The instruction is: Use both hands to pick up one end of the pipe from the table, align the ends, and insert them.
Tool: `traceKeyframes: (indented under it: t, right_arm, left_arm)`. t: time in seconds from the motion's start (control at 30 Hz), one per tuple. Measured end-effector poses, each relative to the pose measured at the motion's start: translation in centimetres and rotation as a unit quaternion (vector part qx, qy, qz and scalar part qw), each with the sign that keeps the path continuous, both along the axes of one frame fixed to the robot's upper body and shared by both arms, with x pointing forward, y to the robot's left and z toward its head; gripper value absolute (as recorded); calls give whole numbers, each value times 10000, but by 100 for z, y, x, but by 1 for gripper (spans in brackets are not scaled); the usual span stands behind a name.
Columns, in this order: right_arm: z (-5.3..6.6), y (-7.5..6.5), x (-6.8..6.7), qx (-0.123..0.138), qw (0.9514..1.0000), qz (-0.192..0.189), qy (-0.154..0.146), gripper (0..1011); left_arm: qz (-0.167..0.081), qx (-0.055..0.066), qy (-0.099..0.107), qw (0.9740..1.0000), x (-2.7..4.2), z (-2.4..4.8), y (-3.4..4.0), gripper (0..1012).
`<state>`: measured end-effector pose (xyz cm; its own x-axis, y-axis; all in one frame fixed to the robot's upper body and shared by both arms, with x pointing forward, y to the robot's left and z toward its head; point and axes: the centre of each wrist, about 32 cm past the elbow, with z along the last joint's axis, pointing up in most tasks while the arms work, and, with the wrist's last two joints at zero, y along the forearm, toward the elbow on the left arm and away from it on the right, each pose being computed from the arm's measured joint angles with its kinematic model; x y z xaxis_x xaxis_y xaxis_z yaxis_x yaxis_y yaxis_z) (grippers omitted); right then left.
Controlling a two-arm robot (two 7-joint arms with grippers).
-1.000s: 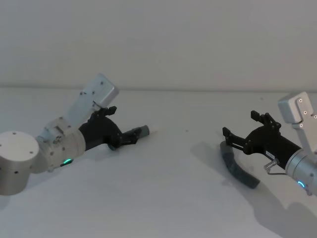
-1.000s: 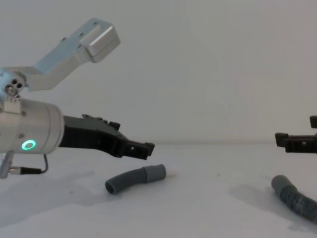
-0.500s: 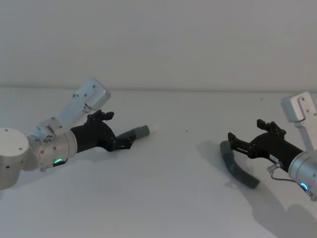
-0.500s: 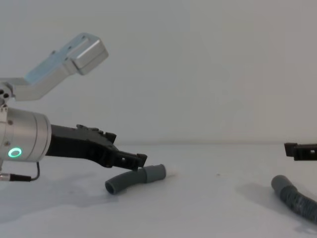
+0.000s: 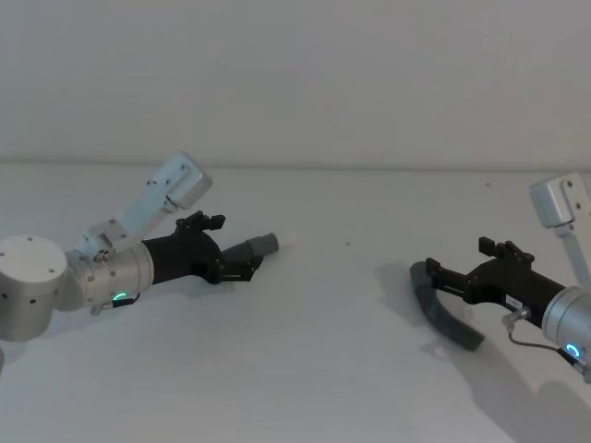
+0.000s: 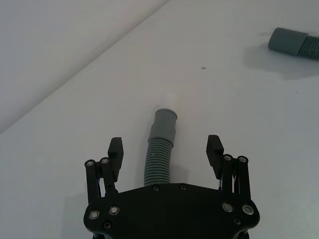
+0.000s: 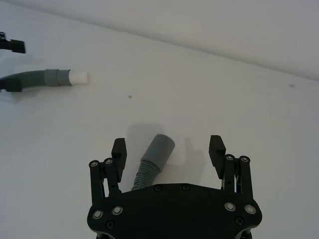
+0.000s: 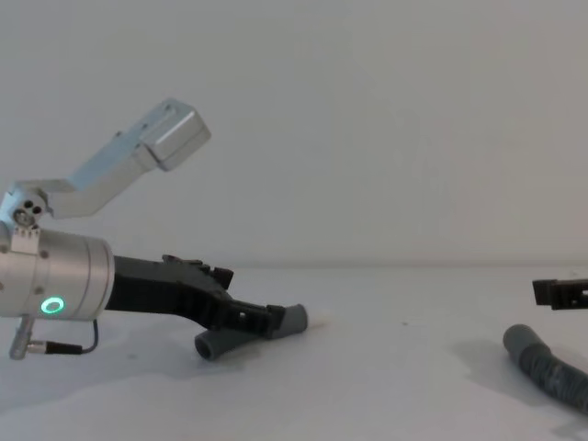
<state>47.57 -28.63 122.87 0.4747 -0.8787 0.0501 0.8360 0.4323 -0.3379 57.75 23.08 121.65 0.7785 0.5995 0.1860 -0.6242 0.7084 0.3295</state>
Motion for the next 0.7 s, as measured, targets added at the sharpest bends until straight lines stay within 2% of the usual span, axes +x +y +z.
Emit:
traceKeyframes:
  t: [0.33, 0.7]
  right_arm:
    - [33, -35, -34, 112, 9996, 121, 231, 1002]
    - [-10, -9, -53, 3, 9994, 251, 248, 1002]
  left_arm:
    - [-8, 21, 73, 10000, 136, -83, -36, 1001]
    - [-68, 20, 106, 9999, 264, -129, -149, 1001]
